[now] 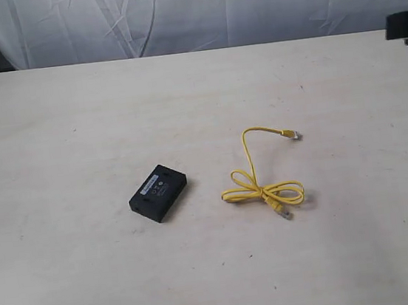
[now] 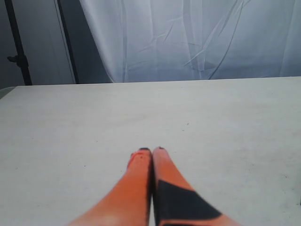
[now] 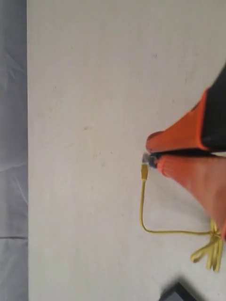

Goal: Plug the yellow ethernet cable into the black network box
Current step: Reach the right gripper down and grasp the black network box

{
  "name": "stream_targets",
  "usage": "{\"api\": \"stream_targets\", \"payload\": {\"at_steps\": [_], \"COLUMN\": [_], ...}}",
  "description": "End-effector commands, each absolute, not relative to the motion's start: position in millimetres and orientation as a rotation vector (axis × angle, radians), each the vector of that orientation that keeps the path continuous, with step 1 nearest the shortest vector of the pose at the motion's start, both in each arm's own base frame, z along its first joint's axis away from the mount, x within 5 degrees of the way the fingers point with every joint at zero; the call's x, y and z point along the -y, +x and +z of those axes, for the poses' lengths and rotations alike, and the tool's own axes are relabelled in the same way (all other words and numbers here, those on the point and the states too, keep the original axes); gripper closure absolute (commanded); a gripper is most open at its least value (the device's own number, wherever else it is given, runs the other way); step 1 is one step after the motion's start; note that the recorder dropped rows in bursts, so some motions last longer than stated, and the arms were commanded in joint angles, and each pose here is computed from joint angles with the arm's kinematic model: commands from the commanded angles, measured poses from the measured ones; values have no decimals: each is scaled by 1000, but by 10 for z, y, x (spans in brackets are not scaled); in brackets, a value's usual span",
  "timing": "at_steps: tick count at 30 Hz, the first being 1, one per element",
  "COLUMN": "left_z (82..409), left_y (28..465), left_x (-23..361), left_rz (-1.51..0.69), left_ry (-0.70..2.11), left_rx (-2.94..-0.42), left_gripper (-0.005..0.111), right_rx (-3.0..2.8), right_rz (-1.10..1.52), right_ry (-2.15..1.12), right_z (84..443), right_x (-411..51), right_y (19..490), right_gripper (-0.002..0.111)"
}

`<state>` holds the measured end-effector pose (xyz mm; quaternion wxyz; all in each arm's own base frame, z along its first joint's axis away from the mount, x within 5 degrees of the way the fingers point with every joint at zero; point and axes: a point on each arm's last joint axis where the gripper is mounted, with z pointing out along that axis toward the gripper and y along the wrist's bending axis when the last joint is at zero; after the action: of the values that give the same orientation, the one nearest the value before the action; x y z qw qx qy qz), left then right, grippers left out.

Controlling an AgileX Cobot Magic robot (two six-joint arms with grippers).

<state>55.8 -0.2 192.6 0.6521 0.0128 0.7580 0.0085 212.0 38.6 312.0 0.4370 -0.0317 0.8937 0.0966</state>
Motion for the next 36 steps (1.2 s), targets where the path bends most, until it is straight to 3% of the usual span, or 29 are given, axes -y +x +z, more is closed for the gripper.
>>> {"api": "stream_targets", "payload": {"at_steps": [1,10,20,29,36], "left_z": [1922,1922,1922,1922,1922], "left_y": [555,555,555,555,555], "left_x": [2,2,2,2,2], "left_rz": [13,13,13,13,13], "left_ry": [21,21,21,21,21], "left_rx": [-1715,-1715,-1715,-1715,-1715], "left_gripper": [107,107,107,107,107], "right_rx": [-2283,-2438,-2544,-2506,-2532], "right_rz": [290,373,730,750,741], "right_ry": [-237,-633,-1200,-1383,-1440], "right_z": [3058,2686,2170,1914,1645], "right_x": [-693,-1635,-2727,-3286,-3459], "right_y": [2303,2754,2998,2827,2765], "right_gripper": [108,108,108,108,108]}}
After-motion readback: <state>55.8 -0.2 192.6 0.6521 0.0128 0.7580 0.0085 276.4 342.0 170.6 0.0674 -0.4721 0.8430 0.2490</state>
